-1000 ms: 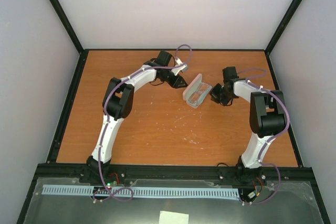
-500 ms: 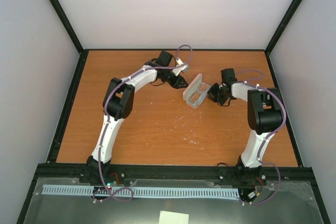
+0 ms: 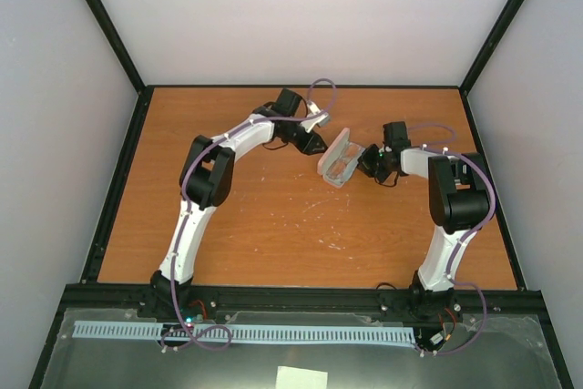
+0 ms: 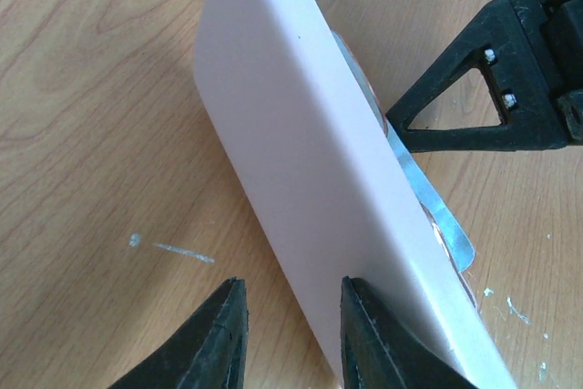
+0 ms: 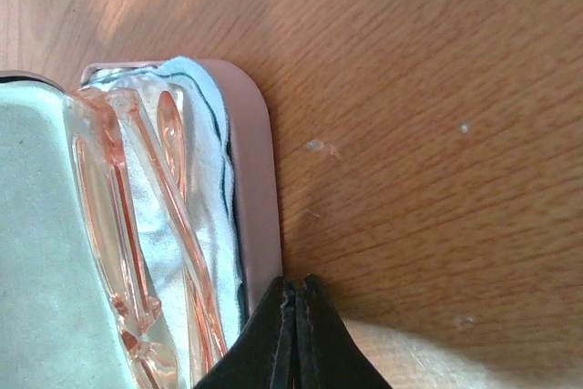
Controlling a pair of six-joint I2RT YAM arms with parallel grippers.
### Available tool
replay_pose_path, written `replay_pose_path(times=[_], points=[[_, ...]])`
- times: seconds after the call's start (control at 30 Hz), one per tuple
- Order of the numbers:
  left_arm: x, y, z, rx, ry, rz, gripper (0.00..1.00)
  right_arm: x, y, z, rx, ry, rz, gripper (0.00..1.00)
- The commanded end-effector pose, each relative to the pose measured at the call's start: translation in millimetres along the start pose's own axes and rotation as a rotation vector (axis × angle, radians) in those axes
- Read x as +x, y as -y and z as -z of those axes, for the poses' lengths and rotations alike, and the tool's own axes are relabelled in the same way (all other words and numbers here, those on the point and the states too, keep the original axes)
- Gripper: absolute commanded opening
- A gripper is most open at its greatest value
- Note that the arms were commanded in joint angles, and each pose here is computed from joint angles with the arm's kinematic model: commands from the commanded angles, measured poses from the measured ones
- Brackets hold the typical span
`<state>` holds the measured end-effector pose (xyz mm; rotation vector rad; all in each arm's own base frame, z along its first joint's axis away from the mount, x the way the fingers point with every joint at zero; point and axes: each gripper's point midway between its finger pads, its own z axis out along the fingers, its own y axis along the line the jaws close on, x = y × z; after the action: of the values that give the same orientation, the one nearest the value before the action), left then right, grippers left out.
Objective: Organize the sunglasses
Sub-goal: Close the sunglasses case at the center of the board.
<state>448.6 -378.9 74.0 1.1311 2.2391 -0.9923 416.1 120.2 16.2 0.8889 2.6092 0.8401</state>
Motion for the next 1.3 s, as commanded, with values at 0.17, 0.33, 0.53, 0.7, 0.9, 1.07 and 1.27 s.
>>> replay_pose_path(times=[0.17, 0.33, 0.53, 0.7, 0.9, 1.07, 1.27], points=[[-36.3, 24.9, 10.8, 0.015, 0.074, -0.072, 0.31, 26.0, 37.7, -15.1, 0.109, -0.055, -0.045, 0.03], [-33.9, 28.9, 4.7, 0.034, 0.071, -0.067, 0.31, 25.7, 33.9, -15.1, 0.099, -0.054, -0.040, 0.03], [-23.6, 39.3, -12.5, 0.068, 0.047, -0.059, 0.31, 26.2, 28.0, -16.2, 0.085, -0.057, -0.027, 0.03], [-16.3, 49.3, -26.5, 0.087, 0.025, -0.066, 0.31, 29.8, 28.6, -18.3, 0.078, -0.073, -0.013, 0.03], [-2.3, 56.2, -40.5, 0.099, -0.008, -0.066, 0.31, 35.9, 28.1, -18.0, 0.057, -0.095, 0.020, 0.03], [7.9, 63.0, -50.1, 0.112, -0.032, -0.067, 0.31, 40.8, 26.2, -18.2, 0.027, -0.111, 0.030, 0.03], [16.6, 63.7, -54.8, 0.117, -0.049, -0.060, 0.31, 44.9, 25.2, -17.5, 0.008, -0.124, 0.042, 0.03]])
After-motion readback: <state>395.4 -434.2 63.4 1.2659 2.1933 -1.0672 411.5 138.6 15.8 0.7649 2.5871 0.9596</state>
